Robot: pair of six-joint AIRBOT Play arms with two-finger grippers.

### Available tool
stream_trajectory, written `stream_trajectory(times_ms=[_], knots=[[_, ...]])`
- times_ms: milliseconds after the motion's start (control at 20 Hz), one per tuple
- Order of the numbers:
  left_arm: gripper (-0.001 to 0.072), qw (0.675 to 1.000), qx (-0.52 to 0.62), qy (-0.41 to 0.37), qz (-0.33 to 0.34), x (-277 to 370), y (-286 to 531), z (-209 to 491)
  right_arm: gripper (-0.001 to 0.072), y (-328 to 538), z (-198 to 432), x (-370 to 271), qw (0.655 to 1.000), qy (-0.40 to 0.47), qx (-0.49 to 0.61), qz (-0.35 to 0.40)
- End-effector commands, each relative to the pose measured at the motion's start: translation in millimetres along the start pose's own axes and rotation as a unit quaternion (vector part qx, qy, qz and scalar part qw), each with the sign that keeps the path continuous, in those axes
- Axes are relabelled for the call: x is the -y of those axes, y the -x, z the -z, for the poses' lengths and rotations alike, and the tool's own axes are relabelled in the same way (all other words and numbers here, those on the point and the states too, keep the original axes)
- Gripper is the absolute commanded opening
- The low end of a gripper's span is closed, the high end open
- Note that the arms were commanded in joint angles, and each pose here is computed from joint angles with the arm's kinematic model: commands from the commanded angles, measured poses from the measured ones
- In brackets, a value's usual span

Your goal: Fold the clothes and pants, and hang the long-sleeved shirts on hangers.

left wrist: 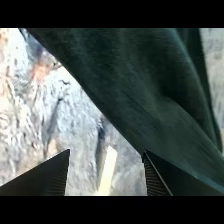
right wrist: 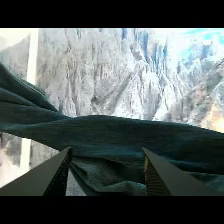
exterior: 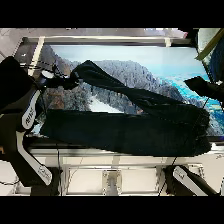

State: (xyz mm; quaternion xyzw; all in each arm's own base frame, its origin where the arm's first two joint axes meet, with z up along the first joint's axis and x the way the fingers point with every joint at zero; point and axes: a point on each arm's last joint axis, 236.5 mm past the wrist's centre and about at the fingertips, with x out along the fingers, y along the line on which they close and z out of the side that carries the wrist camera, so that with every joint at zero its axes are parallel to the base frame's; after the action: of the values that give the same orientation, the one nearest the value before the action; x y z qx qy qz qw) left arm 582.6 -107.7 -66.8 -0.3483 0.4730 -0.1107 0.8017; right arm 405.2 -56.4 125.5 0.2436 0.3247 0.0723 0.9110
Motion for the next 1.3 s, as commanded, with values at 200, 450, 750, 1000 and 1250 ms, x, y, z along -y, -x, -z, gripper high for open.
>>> stream_trajectory(times_ms=[200, 450, 750, 1000, 1250], knots=[[0.0511, 0.999, 0.049, 0.008, 0.0, 10, -36, -16, 0.0481, -2, 3, -3, 1.0, 0.005, -0.007, -0.002], [0.0469, 0.998, 0.06, 0.033, 0.01, 15, -56, -22, 0.0481, -1, 12, -7, 1.0, 0.005, -0.025, -0.012], [0.002, 0.998, 0.066, 0.008, 0.013, 21, -49, -30, 0.0479, 0, 13, -8, 1.0, 0.007, -0.028, -0.012], [0.002, 0.986, 0.026, -0.158, -0.04, 46, 56, -38, 0.0387, 22, 30, -6, 0.995, 0.067, -0.066, 0.024], [0.002, 0.949, -0.117, -0.235, -0.174, 40, 228, 32, 0.0387, 52, 38, -32, 0.992, 0.102, -0.069, 0.017]])
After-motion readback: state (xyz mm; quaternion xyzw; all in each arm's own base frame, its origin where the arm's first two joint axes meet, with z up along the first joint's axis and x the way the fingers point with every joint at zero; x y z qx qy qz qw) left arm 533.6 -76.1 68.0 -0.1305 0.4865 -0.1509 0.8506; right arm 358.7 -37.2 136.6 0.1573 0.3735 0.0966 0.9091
